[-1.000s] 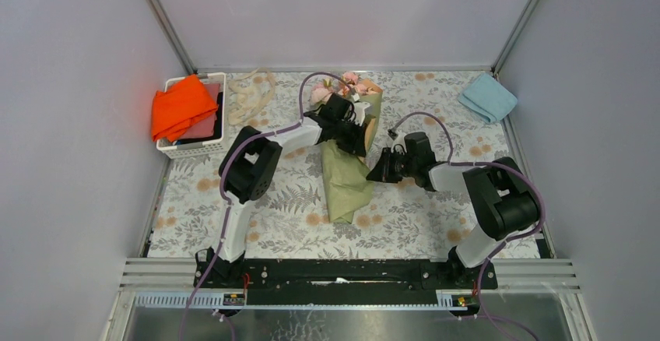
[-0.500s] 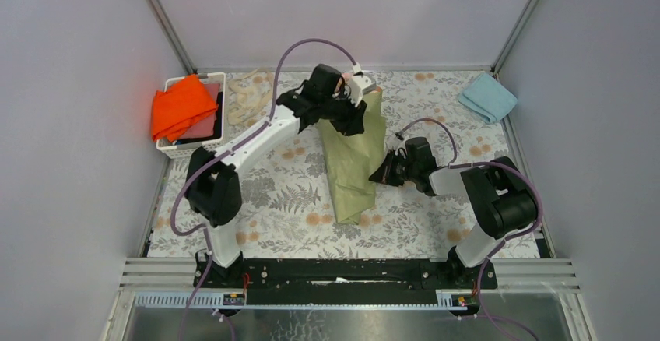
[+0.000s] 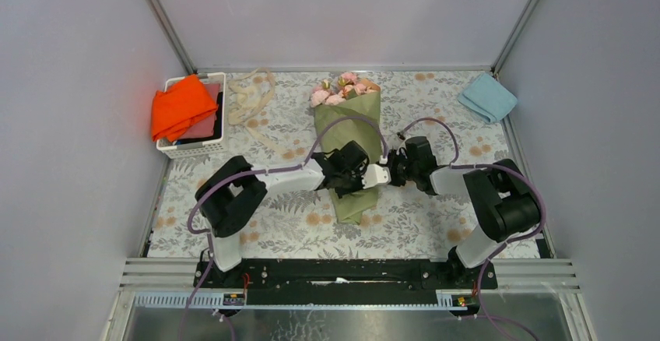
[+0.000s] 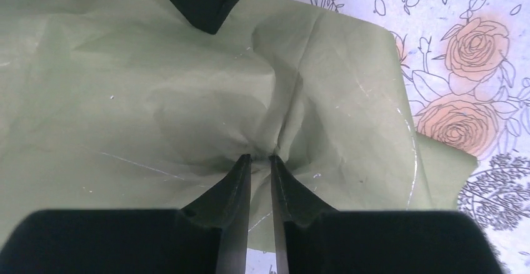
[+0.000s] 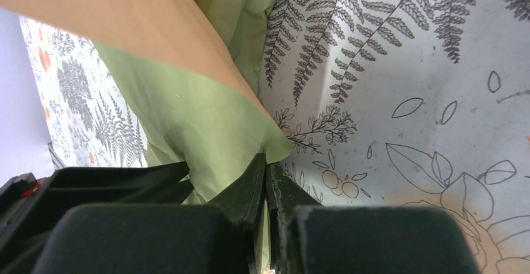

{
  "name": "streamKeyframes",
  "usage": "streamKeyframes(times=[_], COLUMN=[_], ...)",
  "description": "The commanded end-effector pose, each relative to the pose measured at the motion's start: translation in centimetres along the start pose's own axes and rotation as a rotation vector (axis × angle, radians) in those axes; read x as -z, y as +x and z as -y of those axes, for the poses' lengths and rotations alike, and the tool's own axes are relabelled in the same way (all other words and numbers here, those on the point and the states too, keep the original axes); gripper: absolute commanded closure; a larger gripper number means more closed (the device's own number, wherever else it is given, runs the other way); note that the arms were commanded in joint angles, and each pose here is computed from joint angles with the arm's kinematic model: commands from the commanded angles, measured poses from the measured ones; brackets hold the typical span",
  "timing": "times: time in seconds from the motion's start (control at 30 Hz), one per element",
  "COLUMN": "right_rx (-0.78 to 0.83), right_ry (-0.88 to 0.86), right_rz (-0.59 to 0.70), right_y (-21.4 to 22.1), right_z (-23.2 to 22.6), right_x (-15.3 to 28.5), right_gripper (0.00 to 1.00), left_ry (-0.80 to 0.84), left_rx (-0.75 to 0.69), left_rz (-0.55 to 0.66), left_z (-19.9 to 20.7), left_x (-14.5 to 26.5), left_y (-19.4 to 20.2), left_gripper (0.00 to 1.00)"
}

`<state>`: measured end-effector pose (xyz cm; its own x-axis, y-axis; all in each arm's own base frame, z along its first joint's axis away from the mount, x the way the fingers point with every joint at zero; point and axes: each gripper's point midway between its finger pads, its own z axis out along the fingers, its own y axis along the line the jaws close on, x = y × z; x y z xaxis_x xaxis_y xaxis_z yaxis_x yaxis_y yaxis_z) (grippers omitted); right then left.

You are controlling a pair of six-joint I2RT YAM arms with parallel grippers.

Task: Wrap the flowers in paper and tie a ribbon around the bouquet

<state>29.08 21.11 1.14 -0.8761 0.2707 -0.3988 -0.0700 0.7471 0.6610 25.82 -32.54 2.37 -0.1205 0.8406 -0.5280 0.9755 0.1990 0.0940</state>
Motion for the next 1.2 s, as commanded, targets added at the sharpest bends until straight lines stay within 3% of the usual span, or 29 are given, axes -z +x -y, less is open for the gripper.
streamKeyframes(times=[0.0, 0.27, 0.53, 0.77, 0.83, 0.9, 0.97, 1.17], right_rx=[0.073, 0.167, 0.224, 0.333, 0.347, 0.338, 0.326, 0.315], right_ry=[0.027, 0.106, -0.015, -0.014, -0.042, -0.055, -0.081, -0.054], right_rz=[0.041, 0.092, 0.133, 0.195, 0.202, 0.179, 0.169, 0.272], right_y=[-2.1, -7.5, -15.0, -19.3, -20.3, -20.7, -20.9, -23.9], right_z=[-0.8, 0.2, -1.8, -3.5, -4.0, -4.2, -4.7, -4.7], right_x=[0.5, 0.5, -1.3, -0.8, -1.1, -1.6, -1.7, -1.2], right_gripper=[0.9, 0.84, 0.74, 0.67, 0.72, 0.87, 0.96, 1.0], left_ry=[-0.106, -0.071, -0.036, -0.004, 0.007, 0.013, 0.024, 0.126], left_rx=[-0.136, -0.187, -0.21, -0.237, -0.255, -0.266, -0.272, -0.36], left_rz=[0.025, -0.035, -0.061, -0.073, -0.085, -0.103, -0.121, -0.191], left_z=[-1.0, 0.9, 2.1, 3.2, 3.6, 3.8, 4.1, 6.8], left_x=[-1.1, -2.3, -2.7, -2.5, -2.6, -2.6, -2.6, -2.7], left_y=[-0.4, 2.5, 3.7, 4.0, 4.2, 4.4, 4.7, 6.8], left_gripper=[0.76, 0.76, 0.76, 0.74, 0.74, 0.72, 0.71, 0.71])
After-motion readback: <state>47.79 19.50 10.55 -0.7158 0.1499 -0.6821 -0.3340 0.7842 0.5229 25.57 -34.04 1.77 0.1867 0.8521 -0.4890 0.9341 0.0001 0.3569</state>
